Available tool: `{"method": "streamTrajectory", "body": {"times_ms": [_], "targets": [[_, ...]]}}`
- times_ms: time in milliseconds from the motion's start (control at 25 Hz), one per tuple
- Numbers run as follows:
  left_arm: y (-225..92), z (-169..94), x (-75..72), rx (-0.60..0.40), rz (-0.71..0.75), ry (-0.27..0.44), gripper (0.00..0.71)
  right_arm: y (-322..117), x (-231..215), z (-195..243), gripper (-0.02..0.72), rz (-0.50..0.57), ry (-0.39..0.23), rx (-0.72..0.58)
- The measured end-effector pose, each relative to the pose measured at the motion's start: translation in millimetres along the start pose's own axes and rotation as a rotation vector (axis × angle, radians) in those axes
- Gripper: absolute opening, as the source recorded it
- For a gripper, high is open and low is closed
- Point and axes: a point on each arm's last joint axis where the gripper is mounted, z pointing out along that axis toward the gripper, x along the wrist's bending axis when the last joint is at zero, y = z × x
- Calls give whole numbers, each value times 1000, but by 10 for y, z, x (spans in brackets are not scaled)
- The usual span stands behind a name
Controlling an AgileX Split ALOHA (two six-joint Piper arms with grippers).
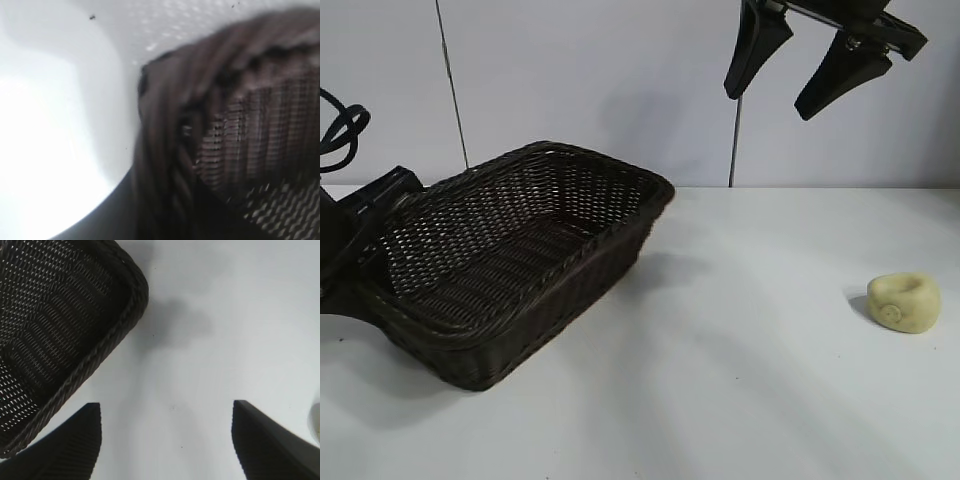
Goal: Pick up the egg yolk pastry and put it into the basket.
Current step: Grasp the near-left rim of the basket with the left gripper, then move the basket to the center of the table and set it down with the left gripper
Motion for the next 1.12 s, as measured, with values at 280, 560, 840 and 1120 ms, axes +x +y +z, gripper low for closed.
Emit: {"method": "streamTrajectory", "body": {"times_ms": [280,560,840,1120], "targets": [[-12,-39,-46,44,3,24,99,-1,0,0,528,0,0,1],[94,-225,-373,102,175,-42,99,-3,0,0,528,0,0,3],[396,-479,-543,84,314,-90,99,-6,0,0,528,0,0,6],[480,-432,-643,160,519,-64,99,-24,2,0,528,0,2,26]]}}
